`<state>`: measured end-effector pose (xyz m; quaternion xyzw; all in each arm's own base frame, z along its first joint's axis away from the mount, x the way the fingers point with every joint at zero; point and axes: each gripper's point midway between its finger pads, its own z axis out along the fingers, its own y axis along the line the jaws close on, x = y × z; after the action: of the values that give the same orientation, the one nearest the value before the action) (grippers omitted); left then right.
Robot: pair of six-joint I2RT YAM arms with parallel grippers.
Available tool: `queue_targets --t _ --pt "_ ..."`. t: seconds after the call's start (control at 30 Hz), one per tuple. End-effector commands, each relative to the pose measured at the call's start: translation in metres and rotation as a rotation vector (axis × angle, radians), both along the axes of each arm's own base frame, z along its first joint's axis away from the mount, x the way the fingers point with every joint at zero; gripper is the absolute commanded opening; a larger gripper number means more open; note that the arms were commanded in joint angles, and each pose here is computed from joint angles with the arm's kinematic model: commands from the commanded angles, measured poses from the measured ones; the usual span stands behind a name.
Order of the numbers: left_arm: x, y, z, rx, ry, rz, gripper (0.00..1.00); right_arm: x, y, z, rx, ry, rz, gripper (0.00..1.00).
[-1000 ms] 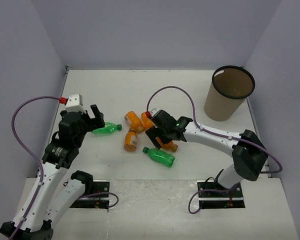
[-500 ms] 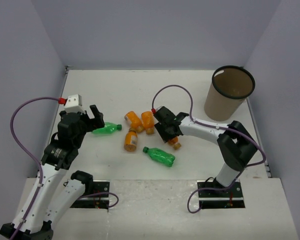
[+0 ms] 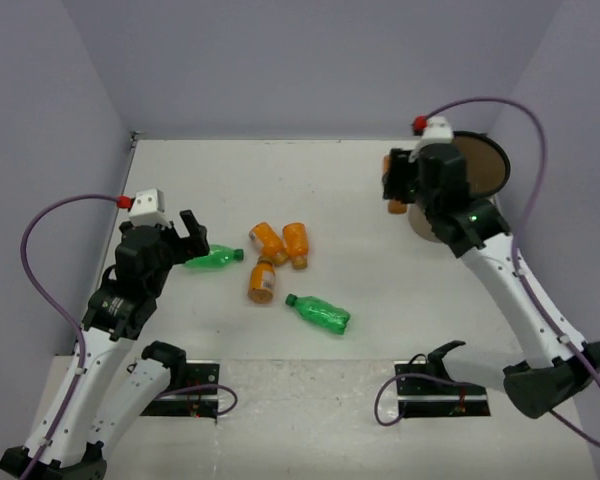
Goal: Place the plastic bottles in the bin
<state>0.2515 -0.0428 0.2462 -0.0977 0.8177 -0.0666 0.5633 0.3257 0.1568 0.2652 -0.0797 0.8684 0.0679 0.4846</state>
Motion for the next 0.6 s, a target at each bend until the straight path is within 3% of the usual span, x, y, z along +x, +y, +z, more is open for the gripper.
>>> queue_targets --t 0.0,0.1,0.27,0.37,0.4,0.43,0.57 --pt "0.004 -0.001 0.009 0.01 -0.045 -0.015 1.0 0.024 -0.074 0.076 0.051 -0.175 -0.256 0.26" --pt "0.004 -0.001 0.009 0.012 -0.045 -0.015 1.0 0.046 -0.145 0.101 0.035 -0.23 -0.502 0.27" --pt "0.005 -0.003 0.008 0.009 -0.042 -0.023 1.0 0.066 -0.198 0.11 0.026 -0.209 -0.653 0.36" --pt "0.004 -0.003 0.008 0.01 -0.042 -0.026 1.0 0.073 -0.217 0.096 0.008 -0.169 -0.71 0.58" --pt "0.005 -0.004 0.008 0.009 -0.042 -0.027 1.0 0.077 -0.219 0.091 -0.004 -0.156 -0.713 0.72" --pt "0.005 -0.004 0.008 0.008 -0.043 -0.029 1.0 0.079 -0.221 0.089 -0.012 -0.152 -0.72 0.79" --pt "0.006 -0.005 0.007 0.01 -0.037 -0.035 1.0 0.084 -0.223 0.097 -0.011 -0.139 -0.735 0.91"
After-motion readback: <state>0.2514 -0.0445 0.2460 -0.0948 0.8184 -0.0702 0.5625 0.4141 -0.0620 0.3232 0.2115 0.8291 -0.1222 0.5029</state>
